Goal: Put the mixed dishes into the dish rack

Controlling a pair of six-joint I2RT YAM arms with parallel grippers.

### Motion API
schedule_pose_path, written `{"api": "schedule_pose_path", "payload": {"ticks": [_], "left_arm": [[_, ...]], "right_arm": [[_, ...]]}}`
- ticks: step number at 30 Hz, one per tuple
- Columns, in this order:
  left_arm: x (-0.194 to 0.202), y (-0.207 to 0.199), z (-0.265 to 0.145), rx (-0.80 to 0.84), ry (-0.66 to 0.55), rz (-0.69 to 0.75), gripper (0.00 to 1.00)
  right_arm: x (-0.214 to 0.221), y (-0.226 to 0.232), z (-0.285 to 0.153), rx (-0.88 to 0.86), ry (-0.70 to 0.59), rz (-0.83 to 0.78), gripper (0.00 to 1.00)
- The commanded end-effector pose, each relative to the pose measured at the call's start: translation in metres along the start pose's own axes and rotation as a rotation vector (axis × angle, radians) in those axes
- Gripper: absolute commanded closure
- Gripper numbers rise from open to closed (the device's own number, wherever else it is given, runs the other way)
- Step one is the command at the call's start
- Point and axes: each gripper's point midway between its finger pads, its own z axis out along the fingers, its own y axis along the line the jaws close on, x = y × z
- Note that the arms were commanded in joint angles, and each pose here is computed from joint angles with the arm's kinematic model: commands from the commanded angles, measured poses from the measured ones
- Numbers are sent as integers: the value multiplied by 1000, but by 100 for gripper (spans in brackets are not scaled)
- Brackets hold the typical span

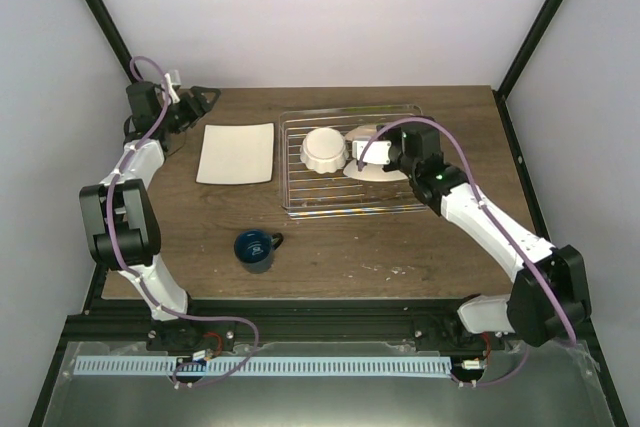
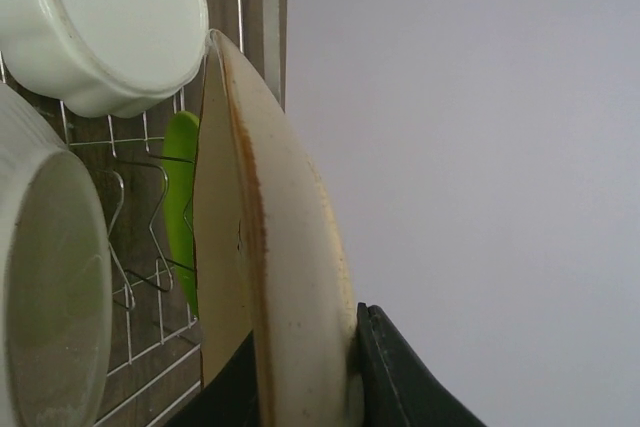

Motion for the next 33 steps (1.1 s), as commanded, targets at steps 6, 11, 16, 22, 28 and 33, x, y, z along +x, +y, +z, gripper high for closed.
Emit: {"api": "schedule_pose_path", "payload": {"ticks": [6,11,16,22,28,33], "left_arm": [[-9,2,0,13,-10,23,27],[-9,4,0,14,-9,22,27],[-9,5,0,13,-6,21,26],[-8,5,-1,13,-4,21,26],[-11,2,-2,11,-7,28,26],[-12,2,-3,7,-9,30,26]], "right_arm": [[-5,-50,-9,165,-20,20,99],[-5,-40,-6,138,-24,35,99],[-6,-24,-1,105,-33,46,99],[-5,-4,9,94,-47,50,99],[5,15,21,91,-31,34,99],[6,16,26,63,-41,66,94]]}}
